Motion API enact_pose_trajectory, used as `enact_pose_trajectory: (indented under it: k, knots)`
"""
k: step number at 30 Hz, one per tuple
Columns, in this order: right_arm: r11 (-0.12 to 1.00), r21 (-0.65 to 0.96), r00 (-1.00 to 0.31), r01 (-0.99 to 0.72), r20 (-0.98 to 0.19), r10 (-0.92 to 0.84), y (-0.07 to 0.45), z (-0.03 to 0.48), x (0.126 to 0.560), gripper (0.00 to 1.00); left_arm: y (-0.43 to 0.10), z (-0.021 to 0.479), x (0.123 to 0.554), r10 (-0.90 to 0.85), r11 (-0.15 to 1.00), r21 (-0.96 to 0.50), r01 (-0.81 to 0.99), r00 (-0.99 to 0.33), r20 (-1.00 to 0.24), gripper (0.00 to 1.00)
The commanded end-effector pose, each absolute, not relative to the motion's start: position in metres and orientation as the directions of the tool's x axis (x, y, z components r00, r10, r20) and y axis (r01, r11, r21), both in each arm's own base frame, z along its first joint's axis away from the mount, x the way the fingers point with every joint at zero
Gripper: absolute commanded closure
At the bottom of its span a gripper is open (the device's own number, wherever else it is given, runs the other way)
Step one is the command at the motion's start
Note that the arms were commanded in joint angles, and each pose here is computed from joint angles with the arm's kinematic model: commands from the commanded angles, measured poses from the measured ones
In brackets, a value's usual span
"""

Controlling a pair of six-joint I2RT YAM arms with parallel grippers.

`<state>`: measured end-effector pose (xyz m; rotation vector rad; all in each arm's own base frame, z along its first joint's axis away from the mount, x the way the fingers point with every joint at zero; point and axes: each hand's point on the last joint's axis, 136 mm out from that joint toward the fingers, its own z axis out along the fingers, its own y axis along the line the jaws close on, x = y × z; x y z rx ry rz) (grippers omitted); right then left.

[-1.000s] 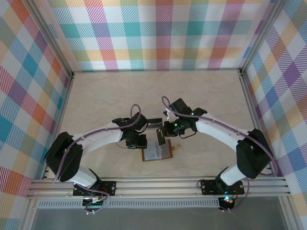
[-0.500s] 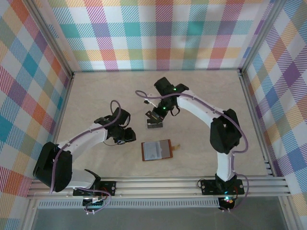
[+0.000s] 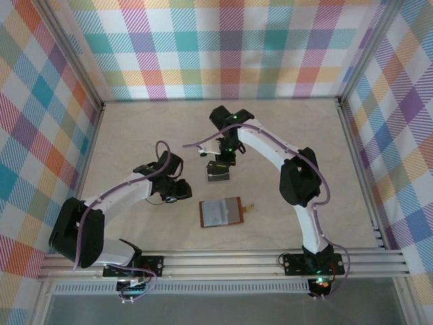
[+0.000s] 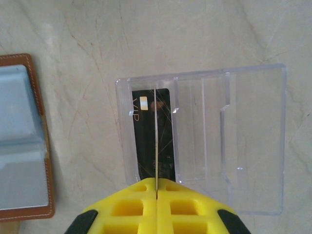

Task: Take the credit cards out of the card holder

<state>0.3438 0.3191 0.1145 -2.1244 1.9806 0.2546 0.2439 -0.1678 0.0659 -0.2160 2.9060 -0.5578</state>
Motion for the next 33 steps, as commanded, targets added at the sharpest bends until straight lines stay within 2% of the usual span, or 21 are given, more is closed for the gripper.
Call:
enact_pose_trajectory:
  k: [1,7,10,12,14,15,22,25,27,31,33]
  knots:
    - [-0.143,-0.025,0.145,-0.989,-0.221,-0.964,0.311,0.106,0.340,1.00,-0.166,0.063,0.247,-0.172,0.918,-0.381,-0.106,-0.975,-0.141,0.72]
    - [-0.152,0.019,0.144,-0.988,-0.220,-0.965,0.317,0.091,0.335,1.00,-0.168,0.064,0.248,-0.157,0.921,-0.377,-0.097,-0.979,-0.132,0.72]
    - [-0.145,0.052,0.131,-0.988,-0.211,-0.969,0.321,0.086,0.330,0.92,-0.170,0.066,0.249,-0.151,0.919,-0.384,-0.088,-0.979,-0.135,0.72]
    - [-0.135,0.055,0.121,-0.989,-0.214,-0.969,0.325,0.087,0.331,0.80,-0.169,0.067,0.248,-0.140,0.921,-0.380,-0.080,-0.981,-0.133,0.72]
    - [-0.111,0.012,0.106,-0.994,-0.211,-0.972,0.327,0.089,0.339,0.69,-0.169,0.070,0.247,-0.133,0.922,-0.381,-0.071,-0.981,-0.139,0.72]
    - [-0.091,-0.027,0.095,-0.995,-0.212,-0.973,0.329,0.092,0.348,0.68,-0.169,0.072,0.247,-0.132,0.922,-0.382,-0.069,-0.981,-0.141,0.72]
    - [0.023,-0.221,0.039,-0.975,-0.271,-0.962,0.333,0.130,0.377,0.64,-0.177,0.083,0.241,-0.110,0.910,-0.412,-0.039,-0.983,-0.150,0.72]
    - [0.114,-0.222,-0.029,-0.968,-0.355,-0.934,0.336,0.150,0.373,0.62,-0.188,0.086,0.238,-0.081,0.909,-0.416,-0.009,-0.985,-0.155,0.76]
    - [0.223,-0.182,-0.124,-0.958,-0.438,-0.890,0.340,0.163,0.368,0.59,-0.202,0.087,0.236,-0.067,0.897,-0.443,0.005,-0.987,-0.147,0.81]
    - [0.433,-0.037,-0.344,-0.901,-0.547,-0.763,0.340,0.177,0.353,0.60,-0.219,0.079,0.231,-0.069,0.865,-0.502,-0.005,-0.992,-0.110,0.97]
    - [0.555,0.012,-0.456,-0.832,-0.583,-0.672,0.332,0.182,0.350,0.58,-0.220,0.074,0.231,-0.071,0.863,-0.505,-0.010,-0.992,-0.101,1.00]
